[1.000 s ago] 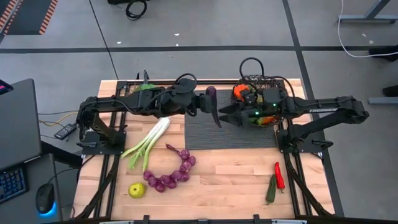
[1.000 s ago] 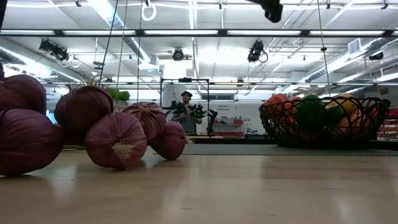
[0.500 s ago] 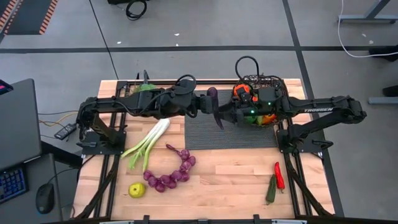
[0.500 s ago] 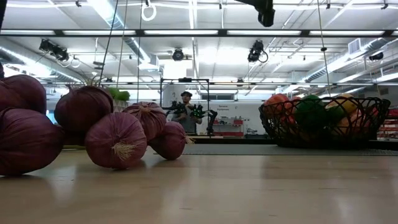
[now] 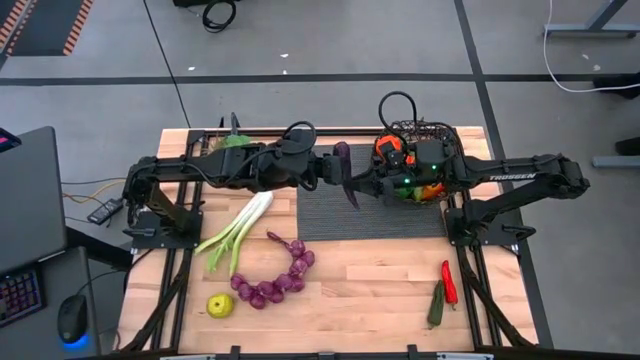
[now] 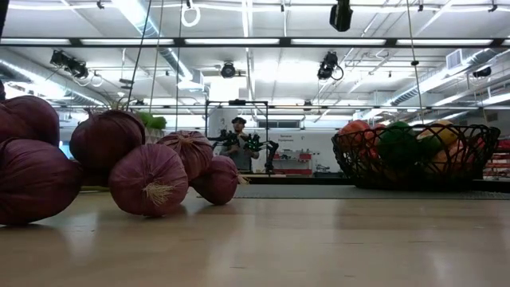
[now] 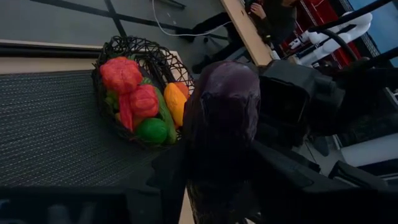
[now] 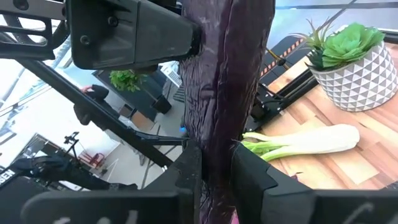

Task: Build produce basket
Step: Put the purple eggplant into the black basket

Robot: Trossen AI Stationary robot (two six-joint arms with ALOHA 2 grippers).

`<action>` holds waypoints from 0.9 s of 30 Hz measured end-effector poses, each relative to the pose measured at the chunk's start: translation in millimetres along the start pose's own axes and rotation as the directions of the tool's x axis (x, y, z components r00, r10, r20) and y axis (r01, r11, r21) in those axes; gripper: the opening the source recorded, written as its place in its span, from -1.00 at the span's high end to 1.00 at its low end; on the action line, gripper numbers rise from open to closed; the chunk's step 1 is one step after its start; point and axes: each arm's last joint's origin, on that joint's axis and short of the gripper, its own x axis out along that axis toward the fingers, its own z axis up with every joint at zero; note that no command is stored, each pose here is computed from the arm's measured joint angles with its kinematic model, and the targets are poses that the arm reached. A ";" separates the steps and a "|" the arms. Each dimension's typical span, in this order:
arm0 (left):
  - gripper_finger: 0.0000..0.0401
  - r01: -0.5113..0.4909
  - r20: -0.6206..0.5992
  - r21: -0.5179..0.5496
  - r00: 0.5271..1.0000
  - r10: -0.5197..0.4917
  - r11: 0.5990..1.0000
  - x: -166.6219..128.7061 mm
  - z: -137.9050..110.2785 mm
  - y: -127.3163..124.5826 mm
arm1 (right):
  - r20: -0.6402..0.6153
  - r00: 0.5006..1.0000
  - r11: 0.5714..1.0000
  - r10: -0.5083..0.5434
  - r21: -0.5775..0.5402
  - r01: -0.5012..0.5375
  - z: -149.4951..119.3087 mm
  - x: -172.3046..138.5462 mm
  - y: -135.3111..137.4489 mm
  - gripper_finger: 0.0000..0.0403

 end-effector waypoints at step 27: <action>-0.47 -0.070 -0.180 0.216 0.977 0.110 0.974 -70.9 25.9 23.3 | -0.038 0.754 0.722 -0.656 0.260 0.641 -2.0 -39.7 -55.4 0.64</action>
